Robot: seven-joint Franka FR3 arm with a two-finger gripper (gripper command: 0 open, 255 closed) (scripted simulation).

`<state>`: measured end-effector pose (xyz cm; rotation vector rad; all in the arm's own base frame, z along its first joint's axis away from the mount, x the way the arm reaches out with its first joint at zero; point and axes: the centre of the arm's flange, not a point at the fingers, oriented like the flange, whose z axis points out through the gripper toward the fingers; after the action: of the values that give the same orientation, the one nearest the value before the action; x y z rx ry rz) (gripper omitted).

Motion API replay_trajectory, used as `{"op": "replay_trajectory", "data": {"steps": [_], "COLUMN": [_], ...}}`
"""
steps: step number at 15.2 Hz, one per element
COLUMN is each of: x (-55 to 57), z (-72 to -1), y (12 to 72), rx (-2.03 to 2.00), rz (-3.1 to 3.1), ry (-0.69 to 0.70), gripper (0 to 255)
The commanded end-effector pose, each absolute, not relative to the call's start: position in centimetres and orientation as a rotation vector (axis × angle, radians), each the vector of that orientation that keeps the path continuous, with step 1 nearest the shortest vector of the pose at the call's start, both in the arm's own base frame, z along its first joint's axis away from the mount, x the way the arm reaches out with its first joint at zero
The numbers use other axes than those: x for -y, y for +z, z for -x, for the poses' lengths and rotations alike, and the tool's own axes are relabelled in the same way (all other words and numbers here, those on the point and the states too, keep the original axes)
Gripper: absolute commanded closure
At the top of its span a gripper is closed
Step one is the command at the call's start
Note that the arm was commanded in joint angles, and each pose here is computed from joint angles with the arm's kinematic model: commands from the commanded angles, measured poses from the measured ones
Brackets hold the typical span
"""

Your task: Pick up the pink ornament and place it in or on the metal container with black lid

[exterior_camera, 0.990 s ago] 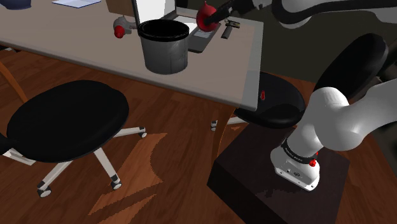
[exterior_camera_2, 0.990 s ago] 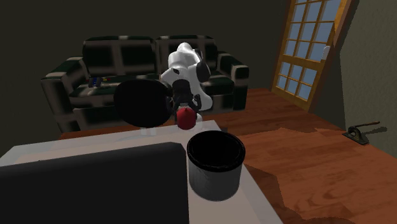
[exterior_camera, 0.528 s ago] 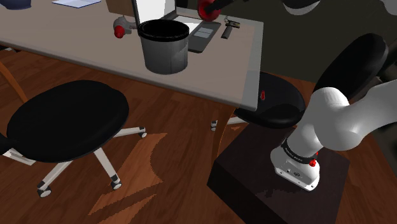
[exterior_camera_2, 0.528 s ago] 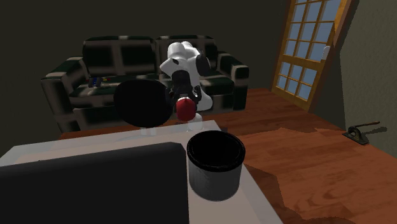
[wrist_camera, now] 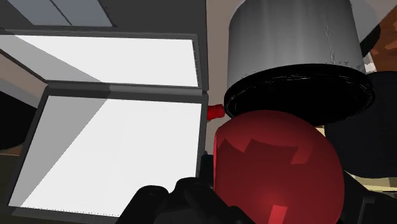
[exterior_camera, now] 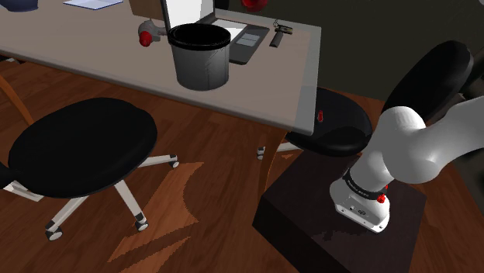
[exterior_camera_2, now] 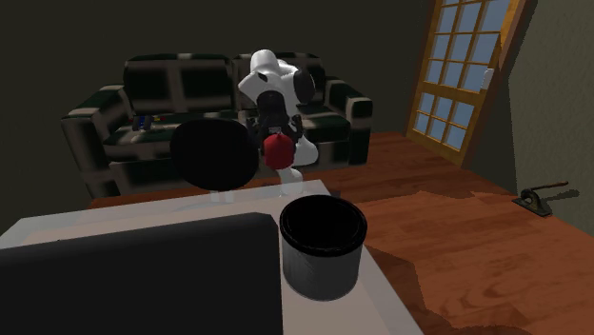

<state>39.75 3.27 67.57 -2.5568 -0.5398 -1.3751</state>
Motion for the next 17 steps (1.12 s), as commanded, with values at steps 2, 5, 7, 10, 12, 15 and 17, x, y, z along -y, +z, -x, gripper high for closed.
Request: {"op": "replay_trajectory", "data": {"steps": [2, 5, 7, 10, 12, 15, 17], "x": [-5.9, -9.0, -11.0, -14.1, -15.5, -15.5, -15.5], "z": [-41.8, -44.3, -46.0, -48.4, -49.5, -49.5, -49.5], "y": [67.6, 67.5, 67.3, 67.1, 66.5, 65.0, 63.9], "rx": [0.54, 0.54, 0.54, 0.54, 0.54, 0.54, 0.54], "rz": [2.557, 2.557, 2.557, 2.557, 2.557, 2.557, 2.557], "ry": [-1.375, -1.375, -1.375, -1.375, -1.375, -1.375, -1.375], "gripper": [255, 255, 255, 255, 255, 255, 255]}}
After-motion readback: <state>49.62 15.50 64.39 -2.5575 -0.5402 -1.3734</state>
